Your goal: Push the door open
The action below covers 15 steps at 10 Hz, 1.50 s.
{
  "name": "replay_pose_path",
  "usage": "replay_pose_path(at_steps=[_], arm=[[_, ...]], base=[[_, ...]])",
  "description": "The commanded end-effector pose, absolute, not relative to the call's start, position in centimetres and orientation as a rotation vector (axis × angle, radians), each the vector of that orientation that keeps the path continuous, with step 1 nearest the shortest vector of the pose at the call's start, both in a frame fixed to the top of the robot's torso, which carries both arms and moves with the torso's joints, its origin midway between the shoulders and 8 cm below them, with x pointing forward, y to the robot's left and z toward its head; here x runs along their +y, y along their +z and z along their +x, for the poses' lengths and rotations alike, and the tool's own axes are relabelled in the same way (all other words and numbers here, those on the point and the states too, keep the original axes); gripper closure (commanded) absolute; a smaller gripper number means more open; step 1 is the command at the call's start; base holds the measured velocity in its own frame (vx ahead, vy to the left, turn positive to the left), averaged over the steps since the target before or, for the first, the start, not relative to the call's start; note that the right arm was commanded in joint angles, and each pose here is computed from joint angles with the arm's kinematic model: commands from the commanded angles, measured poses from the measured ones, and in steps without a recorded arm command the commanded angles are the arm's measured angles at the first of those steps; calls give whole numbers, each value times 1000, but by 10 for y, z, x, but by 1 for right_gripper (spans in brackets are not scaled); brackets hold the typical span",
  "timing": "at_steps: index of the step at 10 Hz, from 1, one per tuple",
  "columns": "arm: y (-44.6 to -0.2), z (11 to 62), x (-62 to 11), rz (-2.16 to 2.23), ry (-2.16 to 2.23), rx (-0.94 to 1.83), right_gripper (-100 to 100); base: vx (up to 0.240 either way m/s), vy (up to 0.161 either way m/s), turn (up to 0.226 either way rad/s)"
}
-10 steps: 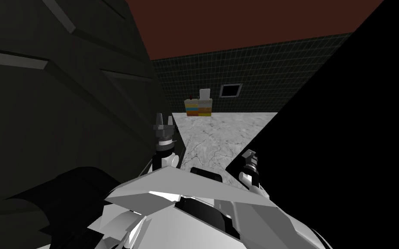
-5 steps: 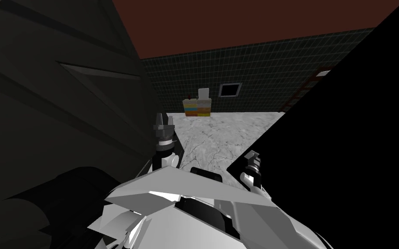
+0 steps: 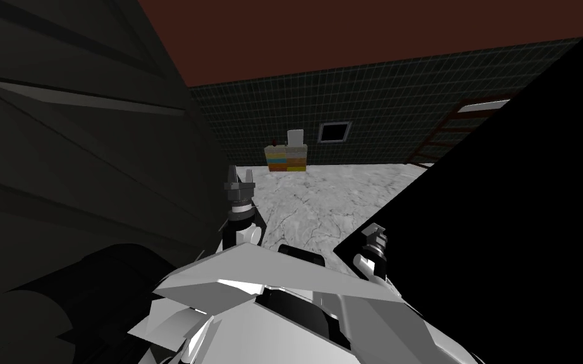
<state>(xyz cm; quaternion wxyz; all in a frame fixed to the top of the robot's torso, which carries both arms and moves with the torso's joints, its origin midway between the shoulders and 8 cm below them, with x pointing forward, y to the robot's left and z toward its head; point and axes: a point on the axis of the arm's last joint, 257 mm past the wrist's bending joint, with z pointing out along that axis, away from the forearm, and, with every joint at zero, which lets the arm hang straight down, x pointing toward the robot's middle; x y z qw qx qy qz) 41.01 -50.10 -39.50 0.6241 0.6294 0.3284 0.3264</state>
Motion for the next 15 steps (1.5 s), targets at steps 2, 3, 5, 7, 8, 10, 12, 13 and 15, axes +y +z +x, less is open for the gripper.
replay_pose_path(at_steps=[2, 3, 5, 7, 8, 10, 12, 13, 15], arm=[[-391, 404, -517, 1448, 721, 721, 100], [-396, 404, -514, 1456, 721, 732, 100], [-394, 396, -527, 1458, 697, 702, 100], [-394, 393, -531, 1461, 686, 691, 100], [-393, 391, -534, 1463, 680, 685, 100], [-393, 380, -548, 1473, 647, 650, 100], [-393, 375, -554, 1477, 633, 636, 100], [-393, 375, -554, 1477, 633, 636, 100], [-392, 366, -565, 1485, 607, 609, 100]], base=[[208, 13, -60], [88, -2, -35], [130, -37, -26], [157, -21, -31], [76, -23, -4], [177, -65, -27], [187, -46, -28], [56, -15, -21], [55, -13, -7]])
